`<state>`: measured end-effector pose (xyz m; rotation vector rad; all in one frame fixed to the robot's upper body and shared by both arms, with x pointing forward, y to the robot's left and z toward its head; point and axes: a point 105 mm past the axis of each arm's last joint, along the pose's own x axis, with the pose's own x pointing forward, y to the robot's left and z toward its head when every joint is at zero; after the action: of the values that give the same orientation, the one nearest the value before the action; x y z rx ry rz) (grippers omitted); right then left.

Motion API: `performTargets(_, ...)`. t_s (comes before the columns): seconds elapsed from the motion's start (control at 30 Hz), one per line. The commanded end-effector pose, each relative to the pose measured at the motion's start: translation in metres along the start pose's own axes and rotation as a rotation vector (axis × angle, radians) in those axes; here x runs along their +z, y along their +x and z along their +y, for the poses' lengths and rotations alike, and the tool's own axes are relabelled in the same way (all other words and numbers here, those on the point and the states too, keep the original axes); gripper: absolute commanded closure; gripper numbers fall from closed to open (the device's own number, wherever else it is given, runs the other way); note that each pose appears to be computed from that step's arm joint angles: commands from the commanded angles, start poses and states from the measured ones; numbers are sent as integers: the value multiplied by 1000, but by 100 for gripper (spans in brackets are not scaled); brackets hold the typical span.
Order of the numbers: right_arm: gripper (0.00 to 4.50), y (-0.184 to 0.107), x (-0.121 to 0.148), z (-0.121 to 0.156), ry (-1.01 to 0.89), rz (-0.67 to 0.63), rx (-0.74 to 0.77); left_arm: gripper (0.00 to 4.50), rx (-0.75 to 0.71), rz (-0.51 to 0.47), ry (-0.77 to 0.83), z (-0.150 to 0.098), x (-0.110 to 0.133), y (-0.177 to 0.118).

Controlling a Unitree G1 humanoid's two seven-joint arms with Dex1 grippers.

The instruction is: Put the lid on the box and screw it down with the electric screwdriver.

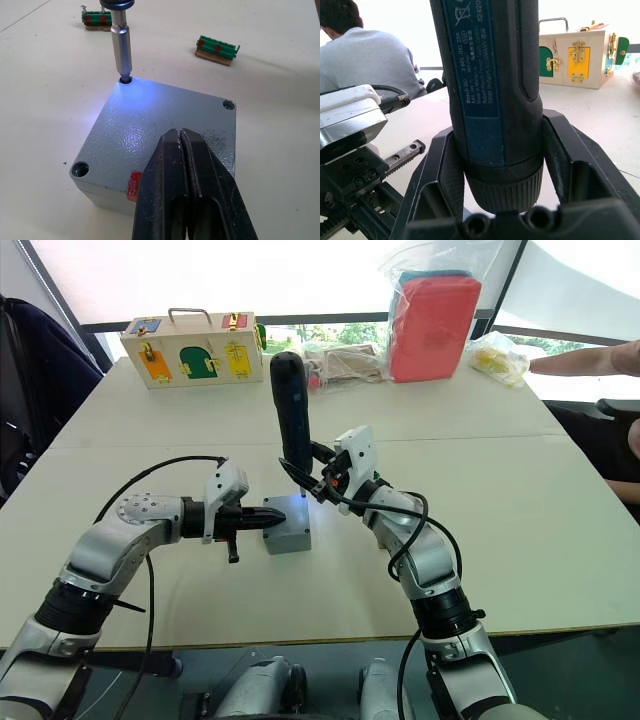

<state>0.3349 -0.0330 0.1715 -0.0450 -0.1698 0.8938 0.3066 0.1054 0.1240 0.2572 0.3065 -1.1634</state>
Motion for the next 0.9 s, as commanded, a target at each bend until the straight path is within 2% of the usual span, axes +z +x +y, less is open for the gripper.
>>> performTargets(0.03,272,-9,-42,-6,51,160,-34,450,1,37,-10,0,-9,2)
performTargets(0.17,272,-7,-27,-9,45,110,-41,450,1,39,-7,0,-9,3)
performTargets(0.33,272,-12,27,-14,-13,12,-21,450,-4,46,-2,-1,-12,3)
performTargets(0.43,272,-21,73,-20,-63,-52,-12,450,-5,40,2,-1,-13,3)
performTargets(0.6,272,-34,140,-30,-34,-182,-9,450,19,-32,-8,4,-2,4)
performTargets(0.7,272,-41,171,-51,71,-200,-80,450,-10,-136,-34,4,23,-3)
performTargets(0.77,272,-48,168,-72,182,-58,-124,450,-57,-181,-16,1,42,-11)
performTargets(0.83,272,-66,141,-93,290,194,-182,450,-97,-203,31,-3,59,-16)
performTargets(0.9,272,-96,105,-111,350,465,-292,450,-150,-201,89,-13,72,-15)
